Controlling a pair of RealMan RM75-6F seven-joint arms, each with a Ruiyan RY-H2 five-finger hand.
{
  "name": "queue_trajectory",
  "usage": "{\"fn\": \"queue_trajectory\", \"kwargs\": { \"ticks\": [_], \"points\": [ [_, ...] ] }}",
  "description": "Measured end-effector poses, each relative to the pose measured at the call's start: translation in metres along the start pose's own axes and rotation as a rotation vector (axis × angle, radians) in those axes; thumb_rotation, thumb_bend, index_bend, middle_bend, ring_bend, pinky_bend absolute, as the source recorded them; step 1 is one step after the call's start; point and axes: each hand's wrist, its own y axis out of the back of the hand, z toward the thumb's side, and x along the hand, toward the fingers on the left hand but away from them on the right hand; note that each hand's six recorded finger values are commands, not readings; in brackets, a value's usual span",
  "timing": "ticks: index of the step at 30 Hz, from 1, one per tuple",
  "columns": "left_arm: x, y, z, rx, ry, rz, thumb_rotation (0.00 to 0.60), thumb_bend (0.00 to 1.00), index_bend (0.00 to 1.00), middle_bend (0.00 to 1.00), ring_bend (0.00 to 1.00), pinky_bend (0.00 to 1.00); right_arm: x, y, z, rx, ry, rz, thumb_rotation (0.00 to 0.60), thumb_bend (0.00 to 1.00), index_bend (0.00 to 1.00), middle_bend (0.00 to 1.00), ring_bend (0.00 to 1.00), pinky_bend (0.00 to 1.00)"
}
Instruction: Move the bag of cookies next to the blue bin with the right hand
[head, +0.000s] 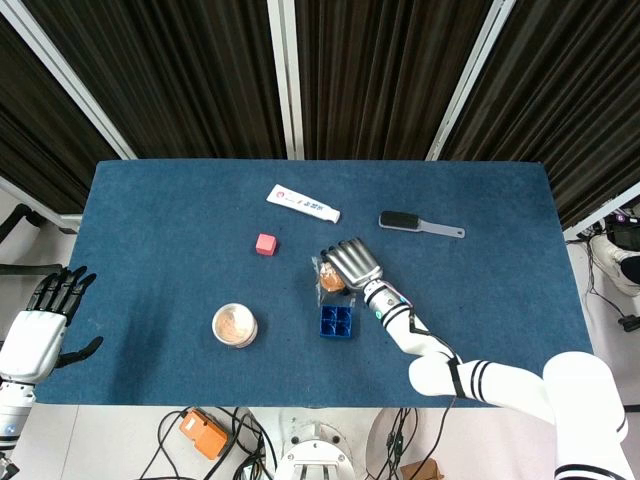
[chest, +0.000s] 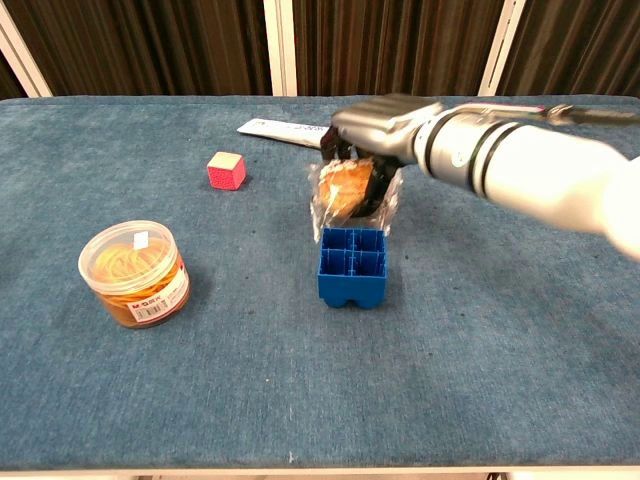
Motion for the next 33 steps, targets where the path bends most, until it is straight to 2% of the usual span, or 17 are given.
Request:
{"fn": "queue_trajectory", "kwargs": {
  "ticks": [2, 5, 8, 12, 15, 19, 20, 23, 26, 27, 30, 33],
  "points": [
    [-0.002, 0.001, 0.0, -0.001, -0.004, 0.005, 0.6, 0.15, 0.0, 0.0, 0.0, 0.01, -0.001, -0.002, 0.001, -0.004, -0.004, 0.01, 0.6, 0.38, 0.03, 0.28, 0.26, 0.41],
    [-0.002, 0.001, 0.0, -0.003, -0.004, 0.004, 0.6, 0.15, 0.0, 0.0, 0.0, 0.01, -0.001, -0.004, 0.001, -0.018, -0.002, 0.032, 0.6, 0.38, 0.0, 0.13, 0.12, 0.3],
    [-0.001, 0.0, -0.001, -0.002, -0.003, 0.001, 0.6, 0.15, 0.0, 0.0, 0.0, 0.01, 0.002, -0.002, 0.001, -0.039, 0.008, 0.049, 0.6, 0.38, 0.0, 0.02, 0.01, 0.27],
    [-0.001, -0.001, 0.0, 0.002, -0.004, -0.001, 0.6, 0.15, 0.0, 0.0, 0.0, 0.01, 0.009, 0.004, -0.002, -0.067, 0.024, 0.065, 0.6, 0.37, 0.0, 0.0, 0.0, 0.25],
    [-0.002, 0.0, 0.0, 0.002, -0.001, 0.0, 0.6, 0.15, 0.0, 0.0, 0.0, 0.01, 0.021, 0.008, -0.005, -0.068, 0.036, 0.073, 0.6, 0.36, 0.0, 0.0, 0.0, 0.2],
    [-0.005, 0.002, -0.001, 0.004, 0.004, 0.01, 0.6, 0.15, 0.0, 0.0, 0.0, 0.01, 0.05, 0.015, -0.012, -0.038, 0.039, 0.053, 0.6, 0.33, 0.0, 0.0, 0.0, 0.02],
    [-0.005, 0.003, -0.001, 0.005, 0.005, 0.013, 0.6, 0.15, 0.0, 0.0, 0.0, 0.01, 0.059, 0.016, -0.017, -0.021, 0.029, 0.041, 0.6, 0.33, 0.0, 0.0, 0.0, 0.0],
    [-0.008, 0.003, -0.001, 0.01, 0.01, 0.018, 0.6, 0.15, 0.0, 0.0, 0.0, 0.01, 0.097, 0.015, -0.043, 0.046, -0.045, -0.015, 0.6, 0.33, 0.0, 0.0, 0.0, 0.0],
    [-0.008, 0.002, -0.001, 0.017, 0.015, 0.016, 0.6, 0.16, 0.0, 0.0, 0.0, 0.01, 0.148, 0.013, -0.078, 0.095, -0.173, -0.089, 0.6, 0.33, 0.0, 0.0, 0.0, 0.0],
    [-0.007, 0.001, -0.001, 0.019, 0.017, 0.012, 0.6, 0.16, 0.0, 0.0, 0.0, 0.01, 0.172, 0.011, -0.093, 0.107, -0.237, -0.12, 0.6, 0.33, 0.0, 0.0, 0.0, 0.0],
    [-0.006, -0.002, 0.002, 0.022, 0.009, 0.003, 0.6, 0.16, 0.0, 0.0, 0.0, 0.01, 0.243, -0.002, -0.132, 0.101, -0.415, -0.181, 0.6, 0.33, 0.0, 0.0, 0.0, 0.0],
    [-0.005, -0.005, 0.004, 0.034, 0.01, -0.003, 0.6, 0.16, 0.0, 0.0, 0.0, 0.01, 0.302, -0.016, -0.158, 0.05, -0.546, -0.223, 0.6, 0.33, 0.0, 0.0, 0.0, 0.0]
  ]
}}
